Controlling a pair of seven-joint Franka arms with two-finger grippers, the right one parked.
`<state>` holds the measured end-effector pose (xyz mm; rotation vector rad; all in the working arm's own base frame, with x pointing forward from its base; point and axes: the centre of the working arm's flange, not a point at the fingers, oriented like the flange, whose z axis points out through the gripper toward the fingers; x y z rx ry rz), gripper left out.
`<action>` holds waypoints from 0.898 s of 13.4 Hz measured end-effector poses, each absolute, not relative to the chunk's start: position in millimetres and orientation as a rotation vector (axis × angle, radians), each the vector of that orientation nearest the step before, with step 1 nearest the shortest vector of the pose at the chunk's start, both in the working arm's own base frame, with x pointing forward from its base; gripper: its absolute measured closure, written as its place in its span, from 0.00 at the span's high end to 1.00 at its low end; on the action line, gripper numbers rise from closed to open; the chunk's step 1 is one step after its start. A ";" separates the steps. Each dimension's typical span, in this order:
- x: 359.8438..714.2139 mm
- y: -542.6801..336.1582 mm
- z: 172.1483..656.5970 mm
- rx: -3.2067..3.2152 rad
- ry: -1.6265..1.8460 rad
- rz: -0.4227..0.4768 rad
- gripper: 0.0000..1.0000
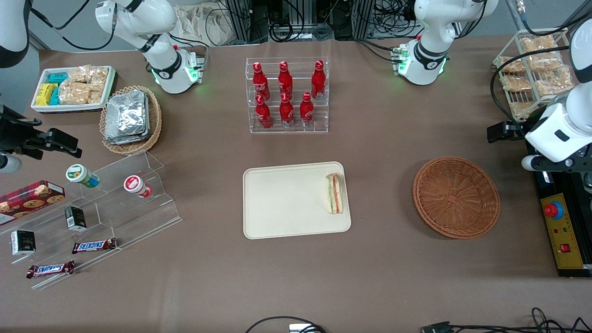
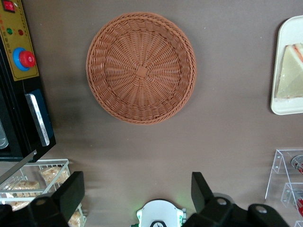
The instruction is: Place sandwich from basket to tray
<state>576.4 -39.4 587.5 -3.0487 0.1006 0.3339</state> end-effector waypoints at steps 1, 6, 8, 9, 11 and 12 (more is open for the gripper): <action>572.9 -39.8 587.1 -3.050 0.102 0.305 1.00; 549.7 -8.9 589.9 -3.104 0.002 0.227 1.00; 548.5 -9.3 590.9 -3.113 -0.001 0.215 1.00; 548.9 -10.8 590.8 -3.115 0.002 0.208 1.00; 549.3 -12.7 590.8 -3.115 0.008 0.204 1.00; 549.4 -12.8 590.8 -3.115 0.008 0.203 1.00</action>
